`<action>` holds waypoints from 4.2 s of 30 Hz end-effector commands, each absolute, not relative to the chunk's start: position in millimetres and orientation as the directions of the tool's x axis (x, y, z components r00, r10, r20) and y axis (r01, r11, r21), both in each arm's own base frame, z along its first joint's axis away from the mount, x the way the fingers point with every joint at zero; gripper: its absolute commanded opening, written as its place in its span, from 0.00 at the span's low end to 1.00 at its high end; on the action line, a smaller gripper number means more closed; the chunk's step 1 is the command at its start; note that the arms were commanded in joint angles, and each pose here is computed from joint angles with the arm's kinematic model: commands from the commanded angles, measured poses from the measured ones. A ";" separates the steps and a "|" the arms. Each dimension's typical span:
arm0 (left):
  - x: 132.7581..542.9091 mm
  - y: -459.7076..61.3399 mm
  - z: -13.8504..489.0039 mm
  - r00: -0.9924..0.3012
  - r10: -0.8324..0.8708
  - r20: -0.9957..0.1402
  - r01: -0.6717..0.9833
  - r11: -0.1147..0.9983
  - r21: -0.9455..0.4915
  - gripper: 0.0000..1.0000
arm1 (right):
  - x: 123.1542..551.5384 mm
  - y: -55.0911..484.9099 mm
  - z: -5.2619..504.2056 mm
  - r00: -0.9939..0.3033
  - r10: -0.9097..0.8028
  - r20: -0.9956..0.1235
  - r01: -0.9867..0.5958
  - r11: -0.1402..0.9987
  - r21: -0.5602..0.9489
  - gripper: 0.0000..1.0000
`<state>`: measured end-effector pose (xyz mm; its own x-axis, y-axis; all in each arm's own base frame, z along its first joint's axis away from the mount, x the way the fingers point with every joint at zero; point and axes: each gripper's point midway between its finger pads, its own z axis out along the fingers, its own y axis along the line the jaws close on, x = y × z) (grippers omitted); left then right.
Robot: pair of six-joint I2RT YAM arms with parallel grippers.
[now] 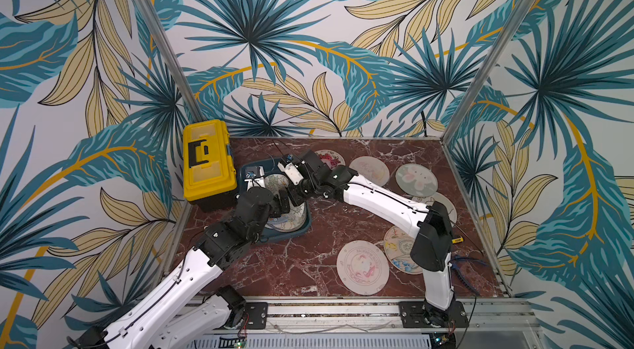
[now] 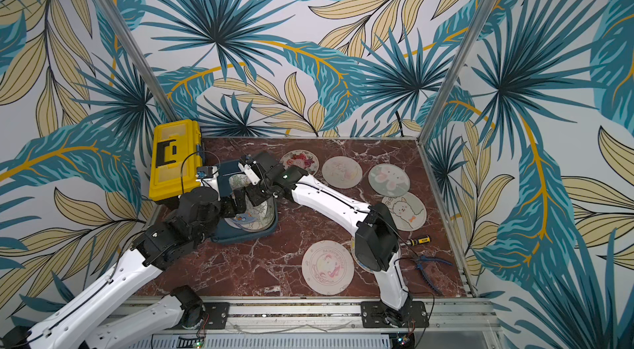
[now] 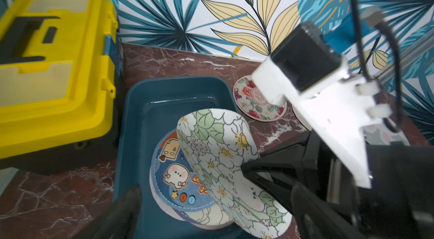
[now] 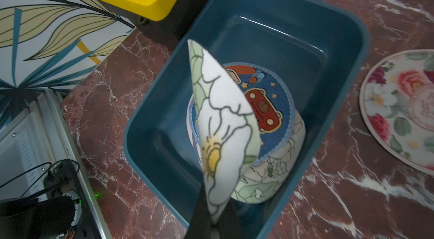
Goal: Put the coasters into the storage box
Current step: Place the coaster in the storage box, then pick up the coaster from the center of the board.
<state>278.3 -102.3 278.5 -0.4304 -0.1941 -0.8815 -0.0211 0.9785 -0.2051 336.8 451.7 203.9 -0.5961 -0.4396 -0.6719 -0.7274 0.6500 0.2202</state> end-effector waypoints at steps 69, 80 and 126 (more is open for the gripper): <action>305.7 -159.2 250.6 -0.543 -0.068 -0.837 0.181 0.964 -0.196 1.00 | 361.7 292.0 132.4 -0.807 -0.195 -0.557 -0.309 0.944 0.117 0.71; 285.7 -211.0 232.7 -0.568 0.088 -0.819 0.338 0.932 -0.134 1.00 | 298.3 226.4 86.3 -0.920 -0.129 -0.371 -0.179 0.978 0.104 0.72; 204.0 -357.6 46.4 -0.711 0.594 -0.376 0.652 0.757 -0.039 1.00 | 154.6 131.3 16.8 -0.962 0.259 -0.081 0.244 0.956 0.164 0.73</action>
